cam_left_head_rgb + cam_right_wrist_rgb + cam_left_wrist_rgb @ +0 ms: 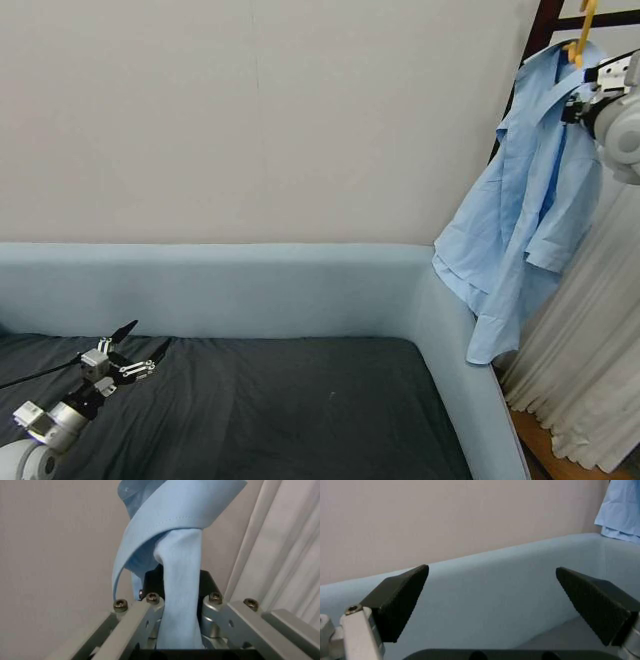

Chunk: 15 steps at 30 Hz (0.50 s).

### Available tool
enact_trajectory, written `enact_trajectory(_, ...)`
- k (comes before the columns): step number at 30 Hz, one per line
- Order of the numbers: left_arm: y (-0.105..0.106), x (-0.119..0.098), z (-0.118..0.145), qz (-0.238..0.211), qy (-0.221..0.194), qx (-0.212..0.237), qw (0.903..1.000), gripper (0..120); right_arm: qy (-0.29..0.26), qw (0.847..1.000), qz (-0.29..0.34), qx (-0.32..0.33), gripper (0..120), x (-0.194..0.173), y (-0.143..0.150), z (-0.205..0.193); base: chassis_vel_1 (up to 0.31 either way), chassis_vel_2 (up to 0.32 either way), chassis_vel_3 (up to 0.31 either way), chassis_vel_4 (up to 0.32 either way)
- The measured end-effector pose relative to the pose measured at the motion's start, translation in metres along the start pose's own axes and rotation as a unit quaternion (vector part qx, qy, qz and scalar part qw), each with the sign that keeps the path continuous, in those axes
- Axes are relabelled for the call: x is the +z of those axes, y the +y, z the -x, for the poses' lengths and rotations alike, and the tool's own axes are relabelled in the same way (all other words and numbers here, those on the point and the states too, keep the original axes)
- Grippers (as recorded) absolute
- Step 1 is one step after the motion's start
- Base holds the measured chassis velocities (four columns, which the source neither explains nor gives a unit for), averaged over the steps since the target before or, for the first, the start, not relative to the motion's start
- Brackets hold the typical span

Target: Pick up the clothes from the sofa and hang them on the clothes hanger.

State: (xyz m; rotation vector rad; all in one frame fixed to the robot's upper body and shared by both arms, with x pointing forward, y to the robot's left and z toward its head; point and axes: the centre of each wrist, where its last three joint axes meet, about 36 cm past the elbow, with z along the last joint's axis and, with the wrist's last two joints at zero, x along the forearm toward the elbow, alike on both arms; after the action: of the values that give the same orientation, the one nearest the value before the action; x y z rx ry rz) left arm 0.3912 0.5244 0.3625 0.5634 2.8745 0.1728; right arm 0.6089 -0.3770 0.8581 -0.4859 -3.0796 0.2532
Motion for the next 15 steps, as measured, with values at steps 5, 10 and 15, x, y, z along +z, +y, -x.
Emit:
enact_trajectory(5, 0.001, 0.006, -0.006, 0.001, 0.002, -0.006, 1.0000, 100, 0.010, 1.000, 0.002, 0.015, 7, -0.003, 0.004, 0.011, 0.000, 0.000, 0.000, 0.000)
enact_trajectory(10, 0.004, 0.008, -0.004, 0.001, 0.002, -0.008, 1.0000, 100, 0.015, 0.999, 0.014, 0.035, 7, -0.007, 0.004, 0.020, 0.000, 0.000, 0.000, 0.000)
enact_trajectory(15, 0.003, 0.010, 0.003, -0.001, -0.002, -0.005, 1.0000, 100, 0.015, 0.999, 0.026, 0.042, 7, -0.011, 0.002, 0.025, 0.000, 0.000, 0.000, 0.000)
